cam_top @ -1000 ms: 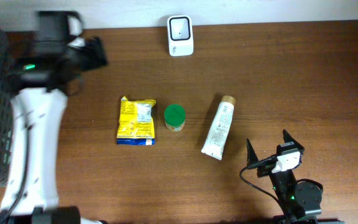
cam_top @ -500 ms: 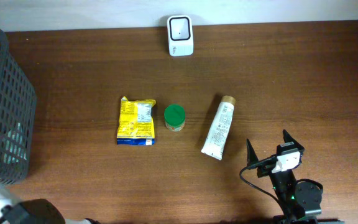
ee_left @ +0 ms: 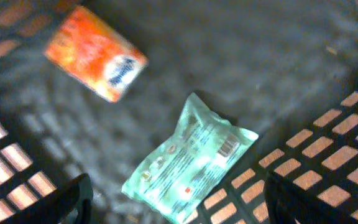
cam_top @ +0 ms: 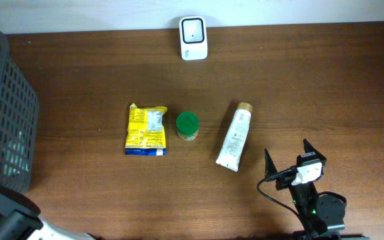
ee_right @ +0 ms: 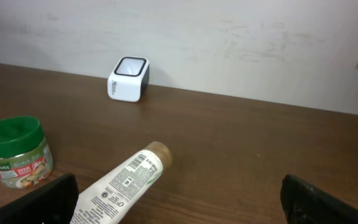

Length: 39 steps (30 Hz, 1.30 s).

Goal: Scan the item barcode
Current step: 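Reach the left gripper back into the basket and grasp the mint-green pack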

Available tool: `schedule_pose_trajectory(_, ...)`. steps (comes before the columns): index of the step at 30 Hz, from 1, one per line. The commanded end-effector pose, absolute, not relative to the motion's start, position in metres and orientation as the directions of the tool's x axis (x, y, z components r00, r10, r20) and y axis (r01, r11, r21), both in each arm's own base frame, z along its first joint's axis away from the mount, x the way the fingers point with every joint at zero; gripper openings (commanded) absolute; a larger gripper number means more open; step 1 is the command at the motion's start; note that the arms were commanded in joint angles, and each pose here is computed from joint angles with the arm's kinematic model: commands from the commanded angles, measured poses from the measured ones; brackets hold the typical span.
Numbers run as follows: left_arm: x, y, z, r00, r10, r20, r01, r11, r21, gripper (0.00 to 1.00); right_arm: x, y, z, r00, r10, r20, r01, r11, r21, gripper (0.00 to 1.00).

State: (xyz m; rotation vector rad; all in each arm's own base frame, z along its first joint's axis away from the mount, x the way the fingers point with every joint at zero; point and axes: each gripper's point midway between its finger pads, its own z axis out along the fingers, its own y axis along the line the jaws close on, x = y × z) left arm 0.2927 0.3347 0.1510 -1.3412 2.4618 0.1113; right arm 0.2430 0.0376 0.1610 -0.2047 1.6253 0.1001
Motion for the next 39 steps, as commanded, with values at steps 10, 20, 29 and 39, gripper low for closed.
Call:
schedule_pose_trajectory(10, 0.295, 0.308, 0.032, -0.623, -0.773, -0.118, -0.758, 0.634, -0.153, 0.75, 0.243, 0.037, 0.159, -0.052, -0.074, -0.996, -0.193, 0.979, -0.063, 0.98)
schedule_pose_trajectory(20, 0.296, 0.299, 0.0, -0.644, -0.762, -0.07, -0.741, 0.645, -0.187, 0.26, 0.243, 0.037, 0.159, -0.052, -0.074, -0.996, -0.193, 0.979, -0.063, 0.98)
schedule_pose_trajectory(29, 0.3, 0.304, 0.017, -0.643, -0.762, -0.081, -0.741, 0.645, -0.187, 0.0, 0.243, 0.037, 0.159, -0.052, -0.074, -0.996, -0.193, 0.979, -0.063, 0.98)
schedule_pose_trajectory(39, 0.318, 0.325, 0.162, -0.562, -0.752, -0.345, -0.741, 0.643, -0.195, 0.0, 0.243, 0.037, 0.159, -0.052, -0.074, -0.996, -0.193, 0.979, -0.063, 0.98)
